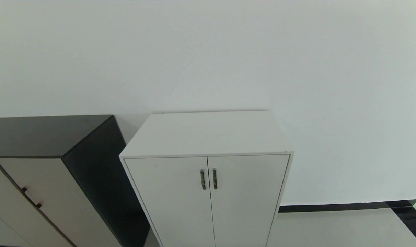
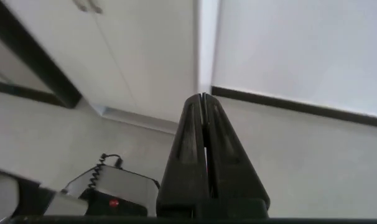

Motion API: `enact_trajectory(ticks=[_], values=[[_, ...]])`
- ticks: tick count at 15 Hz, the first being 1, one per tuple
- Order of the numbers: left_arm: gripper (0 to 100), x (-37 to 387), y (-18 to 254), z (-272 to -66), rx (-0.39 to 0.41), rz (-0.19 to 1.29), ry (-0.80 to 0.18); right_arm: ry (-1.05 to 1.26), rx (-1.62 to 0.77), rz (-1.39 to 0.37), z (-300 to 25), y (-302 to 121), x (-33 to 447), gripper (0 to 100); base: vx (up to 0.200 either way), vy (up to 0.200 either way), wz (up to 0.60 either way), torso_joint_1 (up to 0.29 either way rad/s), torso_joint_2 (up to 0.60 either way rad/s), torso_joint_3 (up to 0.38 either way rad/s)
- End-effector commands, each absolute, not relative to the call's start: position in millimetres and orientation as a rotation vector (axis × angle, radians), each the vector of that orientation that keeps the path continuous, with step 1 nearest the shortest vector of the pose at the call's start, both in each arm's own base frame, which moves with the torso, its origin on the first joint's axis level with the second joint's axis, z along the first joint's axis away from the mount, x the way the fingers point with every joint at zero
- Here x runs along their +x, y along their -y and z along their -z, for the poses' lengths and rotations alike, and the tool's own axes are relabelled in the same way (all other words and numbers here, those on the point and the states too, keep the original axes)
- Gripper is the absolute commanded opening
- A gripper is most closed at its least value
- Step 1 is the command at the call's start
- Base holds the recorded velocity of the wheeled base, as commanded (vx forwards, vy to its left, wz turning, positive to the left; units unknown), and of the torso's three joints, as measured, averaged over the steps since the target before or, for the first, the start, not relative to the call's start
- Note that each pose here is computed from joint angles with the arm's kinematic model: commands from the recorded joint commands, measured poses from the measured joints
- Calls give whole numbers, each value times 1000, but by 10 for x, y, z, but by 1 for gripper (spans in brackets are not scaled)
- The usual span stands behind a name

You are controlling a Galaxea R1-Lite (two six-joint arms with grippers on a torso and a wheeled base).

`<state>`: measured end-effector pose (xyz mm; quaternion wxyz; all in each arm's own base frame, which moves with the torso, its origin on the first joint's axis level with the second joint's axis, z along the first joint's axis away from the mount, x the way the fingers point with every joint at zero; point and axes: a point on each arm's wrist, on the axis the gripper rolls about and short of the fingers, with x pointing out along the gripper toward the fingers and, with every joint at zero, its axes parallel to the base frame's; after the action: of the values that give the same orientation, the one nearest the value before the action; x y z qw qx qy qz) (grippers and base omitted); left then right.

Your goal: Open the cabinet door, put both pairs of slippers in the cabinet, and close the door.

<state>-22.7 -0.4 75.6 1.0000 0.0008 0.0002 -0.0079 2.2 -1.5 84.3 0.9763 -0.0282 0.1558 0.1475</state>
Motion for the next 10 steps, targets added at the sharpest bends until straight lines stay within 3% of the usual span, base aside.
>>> enact_trajectory(ticks=[1, 3, 5, 7, 10], values=[[0, -227, 3, -757, 2, 15, 0, -290, -72, -335, -784, 22, -5, 0, 0, 0, 0, 0, 0, 0], [0, -227, 3, -757, 0, 15, 0, -256, -82, -343, -795, 22, -18, 0, 0, 0, 0, 0, 0, 0], [0, -227, 3, -755, 2, 15, -2, -254, -65, -222, -795, 21, -25, 0, 0, 0, 0, 0, 0, 0], [0, -227, 3, -755, 2, 15, -2, -176, -31, 18, -790, 17, -95, 0, 0, 0, 0, 0, 0, 0], [0, -227, 4, -757, 2, 17, 0, -64, -18, 87, -774, 7, -185, 0, 0, 0, 0, 0, 0, 0]])
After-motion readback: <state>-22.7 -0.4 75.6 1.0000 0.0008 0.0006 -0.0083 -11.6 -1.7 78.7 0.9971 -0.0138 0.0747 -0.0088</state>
